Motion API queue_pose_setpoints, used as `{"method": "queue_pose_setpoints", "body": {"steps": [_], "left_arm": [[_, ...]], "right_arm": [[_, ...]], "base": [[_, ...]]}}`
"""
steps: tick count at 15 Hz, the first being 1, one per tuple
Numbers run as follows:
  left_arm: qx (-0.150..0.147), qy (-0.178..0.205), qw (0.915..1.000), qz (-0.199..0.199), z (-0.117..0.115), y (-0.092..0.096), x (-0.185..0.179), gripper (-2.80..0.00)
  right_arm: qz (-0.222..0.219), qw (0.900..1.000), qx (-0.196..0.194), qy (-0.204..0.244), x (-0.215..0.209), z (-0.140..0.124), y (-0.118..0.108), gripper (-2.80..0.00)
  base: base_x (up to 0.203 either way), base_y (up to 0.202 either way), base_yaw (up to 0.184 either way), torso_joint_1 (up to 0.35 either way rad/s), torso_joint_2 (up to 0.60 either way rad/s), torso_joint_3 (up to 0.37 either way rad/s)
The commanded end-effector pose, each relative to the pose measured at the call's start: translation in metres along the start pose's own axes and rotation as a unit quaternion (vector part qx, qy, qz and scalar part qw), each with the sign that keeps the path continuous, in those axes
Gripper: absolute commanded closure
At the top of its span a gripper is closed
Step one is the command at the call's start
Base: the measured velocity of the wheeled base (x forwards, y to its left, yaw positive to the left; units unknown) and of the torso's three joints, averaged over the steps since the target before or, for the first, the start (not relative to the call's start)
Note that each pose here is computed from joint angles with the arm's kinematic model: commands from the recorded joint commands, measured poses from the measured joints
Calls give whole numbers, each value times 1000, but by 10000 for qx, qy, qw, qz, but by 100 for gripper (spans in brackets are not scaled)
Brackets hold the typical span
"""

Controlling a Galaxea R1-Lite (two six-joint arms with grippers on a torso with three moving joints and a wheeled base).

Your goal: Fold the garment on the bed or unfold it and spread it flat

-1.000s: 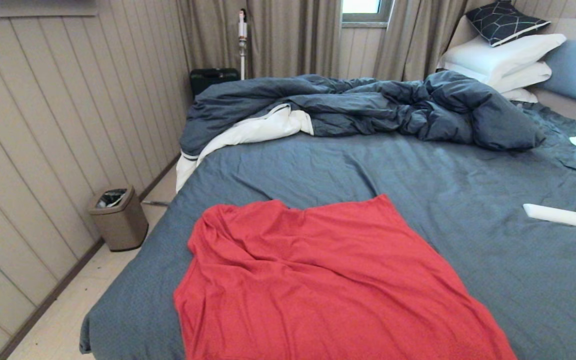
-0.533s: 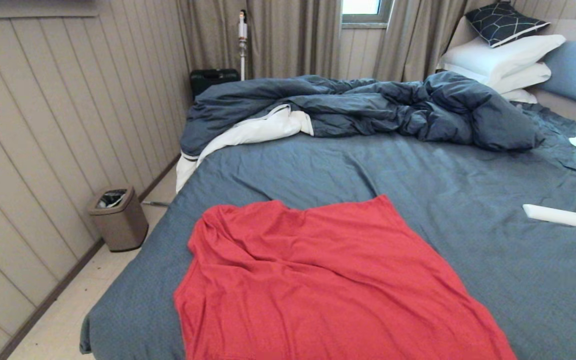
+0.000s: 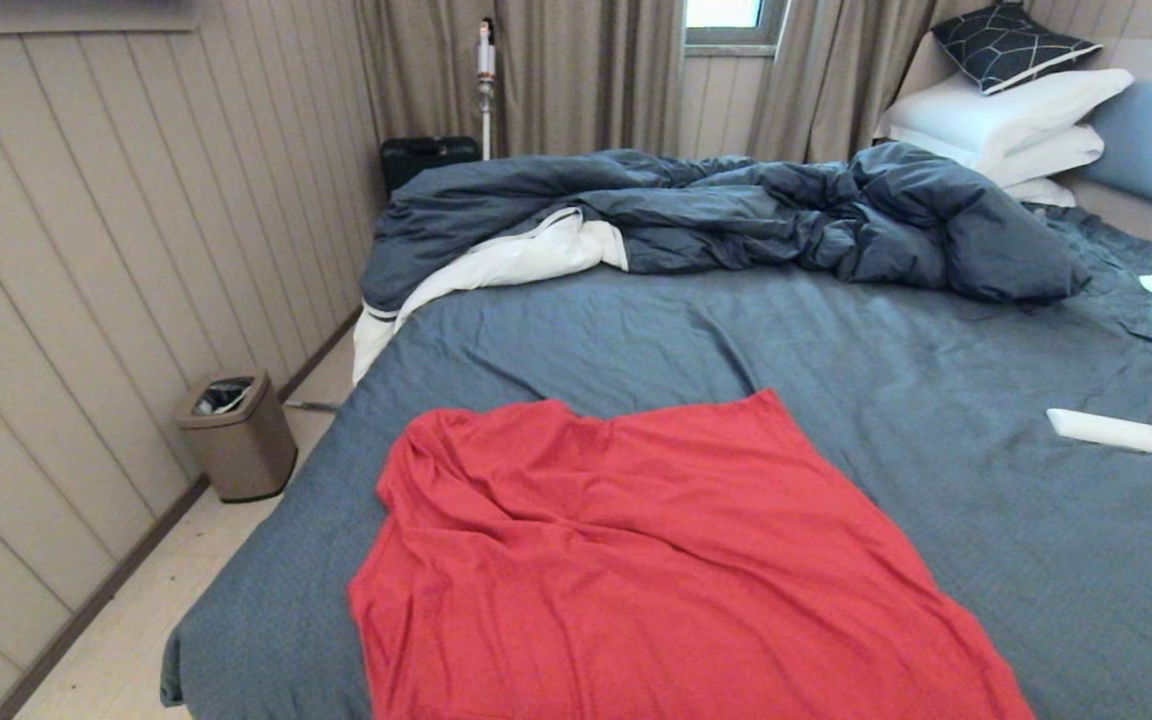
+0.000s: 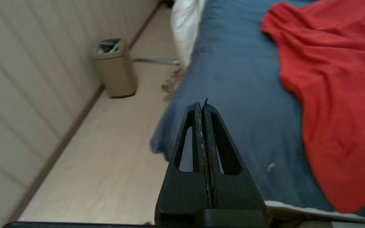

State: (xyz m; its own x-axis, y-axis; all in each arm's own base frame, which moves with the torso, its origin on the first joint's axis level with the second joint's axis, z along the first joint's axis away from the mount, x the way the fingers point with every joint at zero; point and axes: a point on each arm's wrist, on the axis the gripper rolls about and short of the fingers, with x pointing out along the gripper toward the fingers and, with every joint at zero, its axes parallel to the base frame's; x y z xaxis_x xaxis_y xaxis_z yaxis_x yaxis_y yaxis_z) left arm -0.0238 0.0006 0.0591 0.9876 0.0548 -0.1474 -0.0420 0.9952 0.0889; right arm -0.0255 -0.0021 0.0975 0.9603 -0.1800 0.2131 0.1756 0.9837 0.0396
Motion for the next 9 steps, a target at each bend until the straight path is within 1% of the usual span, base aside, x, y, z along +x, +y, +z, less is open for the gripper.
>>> {"method": "queue_pose_setpoints", "body": {"steps": [1, 2, 3, 4, 5, 7, 8, 9], "left_arm": [[-32, -363, 9993, 61, 9, 1, -1, 0], [-162, -605, 9979, 171, 14, 2, -1, 0], [-349, -864, 9954, 224, 19, 3, -2, 0], [-428, -934, 9944, 228, 20, 3, -2, 0], [-428, -934, 9944, 228, 20, 3, -2, 0], [-421, -934, 9945, 229, 20, 3, -2, 0], [-420, -934, 9945, 229, 20, 3, -2, 0], [-419, -927, 9946, 227, 20, 3, -2, 0]], "right_arm": [[158, 9998, -112, 11, 0, 0, 0, 0], [359, 9984, -407, 187, 0, -4, 0, 0], [426, 9980, -397, 259, 0, -6, 1, 0], [476, 9981, -270, 296, 0, -6, 1, 0], [507, 9981, -84, 329, 0, -7, 1, 0], [513, 9967, 481, 412, 0, -8, 1, 0], [543, 9949, 659, 527, 0, -10, 1, 0], [557, 9950, 628, 537, 0, -10, 1, 0]], "base": [[0, 0, 0, 0, 0, 0], [0, 0, 0, 0, 0, 0], [0, 0, 0, 0, 0, 0], [0, 0, 0, 0, 0, 0], [0, 0, 0, 0, 0, 0], [0, 0, 0, 0, 0, 0], [0, 0, 0, 0, 0, 0], [0, 0, 0, 0, 0, 0]]}}
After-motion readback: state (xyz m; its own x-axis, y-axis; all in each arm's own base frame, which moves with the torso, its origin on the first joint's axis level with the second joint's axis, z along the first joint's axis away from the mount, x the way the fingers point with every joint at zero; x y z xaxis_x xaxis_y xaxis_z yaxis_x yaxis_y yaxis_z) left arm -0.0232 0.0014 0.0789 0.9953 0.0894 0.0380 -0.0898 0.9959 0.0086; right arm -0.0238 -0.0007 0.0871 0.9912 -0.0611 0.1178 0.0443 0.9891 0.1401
